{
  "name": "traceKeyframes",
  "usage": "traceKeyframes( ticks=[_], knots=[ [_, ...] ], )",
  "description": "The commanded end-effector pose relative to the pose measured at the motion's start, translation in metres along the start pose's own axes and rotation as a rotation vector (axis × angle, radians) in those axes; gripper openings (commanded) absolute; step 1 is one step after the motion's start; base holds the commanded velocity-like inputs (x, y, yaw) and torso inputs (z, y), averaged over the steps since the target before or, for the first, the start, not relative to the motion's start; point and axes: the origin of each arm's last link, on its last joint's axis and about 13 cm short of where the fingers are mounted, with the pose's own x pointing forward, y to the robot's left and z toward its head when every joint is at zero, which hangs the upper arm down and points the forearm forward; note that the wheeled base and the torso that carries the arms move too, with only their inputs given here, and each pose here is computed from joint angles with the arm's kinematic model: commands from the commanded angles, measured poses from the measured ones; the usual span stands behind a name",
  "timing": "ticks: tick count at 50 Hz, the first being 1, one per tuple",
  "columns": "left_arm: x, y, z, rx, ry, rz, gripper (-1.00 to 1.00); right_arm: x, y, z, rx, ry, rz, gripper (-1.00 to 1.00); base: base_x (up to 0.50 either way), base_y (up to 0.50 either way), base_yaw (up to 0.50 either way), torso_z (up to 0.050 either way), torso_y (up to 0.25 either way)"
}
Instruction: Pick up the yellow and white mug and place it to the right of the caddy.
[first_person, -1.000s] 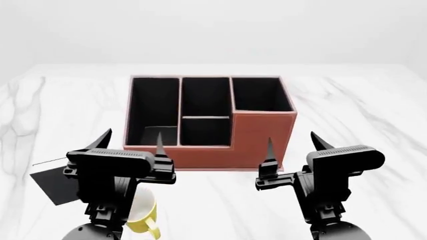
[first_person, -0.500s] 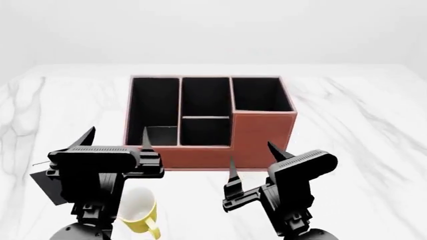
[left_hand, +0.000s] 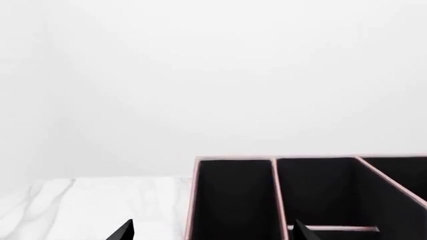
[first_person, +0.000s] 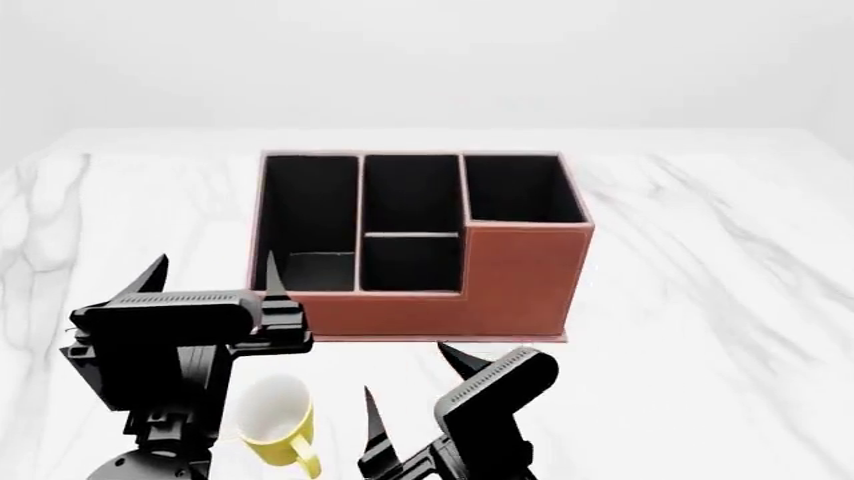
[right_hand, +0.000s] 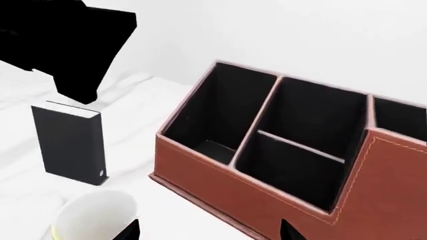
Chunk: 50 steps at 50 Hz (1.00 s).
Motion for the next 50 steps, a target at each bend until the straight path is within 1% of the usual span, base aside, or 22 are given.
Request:
traceKeyframes(
  ticks=[1, 18, 36, 50],
  knots=[
    [-0.002, 0.0, 0.001, 0.0, -0.004, 0.005, 1.0, -0.003, 0.023, -0.011, 0.001, 0.041, 0.102, 1.0, 0.0, 0.0, 0.0, 0.0, 0.0],
    [-0.003, 0.002, 0.0, -0.004, -0.006, 0.007, 1.0, 0.0, 0.038, -0.017, 0.004, 0.065, 0.176, 1.0, 0.0, 0.0, 0.0, 0.0, 0.0],
    [-0.004, 0.003, 0.0, -0.007, -0.006, 0.003, 1.0, 0.015, 0.046, -0.032, 0.012, 0.131, 0.232, 1.0, 0.0, 0.0, 0.0, 0.0, 0.0],
    [-0.004, 0.002, -0.002, -0.014, -0.001, -0.003, 1.0, 0.028, 0.043, -0.044, 0.025, 0.181, 0.241, 1.0, 0.0, 0.0, 0.0, 0.0, 0.0]
  ],
)
